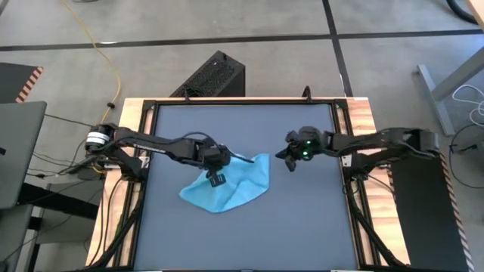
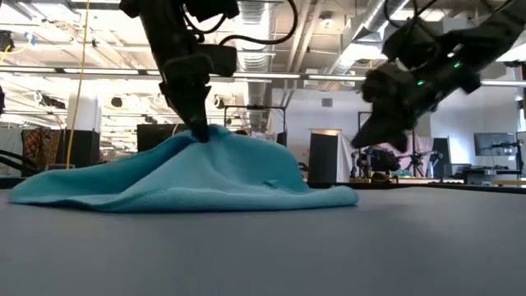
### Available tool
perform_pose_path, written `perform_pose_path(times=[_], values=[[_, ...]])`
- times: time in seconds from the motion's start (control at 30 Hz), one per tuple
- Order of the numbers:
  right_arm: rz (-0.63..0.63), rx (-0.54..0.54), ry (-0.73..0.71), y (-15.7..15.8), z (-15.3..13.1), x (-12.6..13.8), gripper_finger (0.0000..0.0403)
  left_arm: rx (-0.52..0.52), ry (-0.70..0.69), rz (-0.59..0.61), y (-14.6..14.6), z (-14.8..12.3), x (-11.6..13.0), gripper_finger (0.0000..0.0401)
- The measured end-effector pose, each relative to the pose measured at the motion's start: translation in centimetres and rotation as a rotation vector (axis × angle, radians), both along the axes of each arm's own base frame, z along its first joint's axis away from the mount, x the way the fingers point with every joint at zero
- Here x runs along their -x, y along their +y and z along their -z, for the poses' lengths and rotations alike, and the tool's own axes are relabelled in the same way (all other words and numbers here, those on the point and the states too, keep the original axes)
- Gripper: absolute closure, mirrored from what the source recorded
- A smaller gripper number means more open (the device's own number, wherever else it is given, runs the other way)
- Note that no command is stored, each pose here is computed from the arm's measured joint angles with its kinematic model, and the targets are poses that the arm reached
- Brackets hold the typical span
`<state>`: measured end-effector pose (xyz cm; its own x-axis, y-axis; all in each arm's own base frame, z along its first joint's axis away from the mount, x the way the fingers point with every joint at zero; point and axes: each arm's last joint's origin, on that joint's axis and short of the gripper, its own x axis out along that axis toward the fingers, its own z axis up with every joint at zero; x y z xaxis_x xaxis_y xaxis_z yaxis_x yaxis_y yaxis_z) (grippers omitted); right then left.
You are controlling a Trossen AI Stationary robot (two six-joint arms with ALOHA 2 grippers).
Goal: Roll towel
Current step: Fold the blue microfiber towel
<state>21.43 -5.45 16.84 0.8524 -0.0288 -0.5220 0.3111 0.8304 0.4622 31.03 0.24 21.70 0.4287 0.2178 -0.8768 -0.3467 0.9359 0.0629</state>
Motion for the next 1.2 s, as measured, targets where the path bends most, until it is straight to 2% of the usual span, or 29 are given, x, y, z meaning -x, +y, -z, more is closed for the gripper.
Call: perform_pose_path(times=[0.1, 0.23, 0.5, 0.73, 0.87, 1.07, 1.2], values=[[-0.023, -0.021, -0.062, -0.3, 0.9, -1.4, 0.0376, 0.011, 0.032, -0.009, 0.3, 0.1, 0.3, 0.0401], [-0.022, -0.059, -0.055, -0.5, 2.5, -2.4, 0.0376, 0.023, 0.050, 0.002, 0.1, 0.2, 0.4, 0.0401], [-0.060, -0.074, -0.013, 0.2, 4.2, -3.1, 0.0376, 0.014, 0.052, 0.014, 0.0, 0.3, 0.4, 0.0401], [-0.015, -0.053, -0.032, -0.5, 4.8, -3.5, 0.0376, 0.020, 0.059, 0.082, -0.1, 0.3, 0.3, 0.0399], [-0.010, -0.050, -0.042, -0.6, 4.8, -3.5, 0.0376, 0.041, 0.055, 0.121, -0.1, 0.3, 0.2, 0.0376], [-0.010, -0.051, -0.039, -0.6, 4.8, -3.5, 0.0376, 0.019, 0.064, 0.110, 0.2, 0.3, 0.3, 0.0328], [-0.012, -0.047, -0.037, -0.6, 4.8, -3.5, 0.0376, 0.007, 0.065, 0.098, 0.4, 0.3, 0.3, 0.0315]])
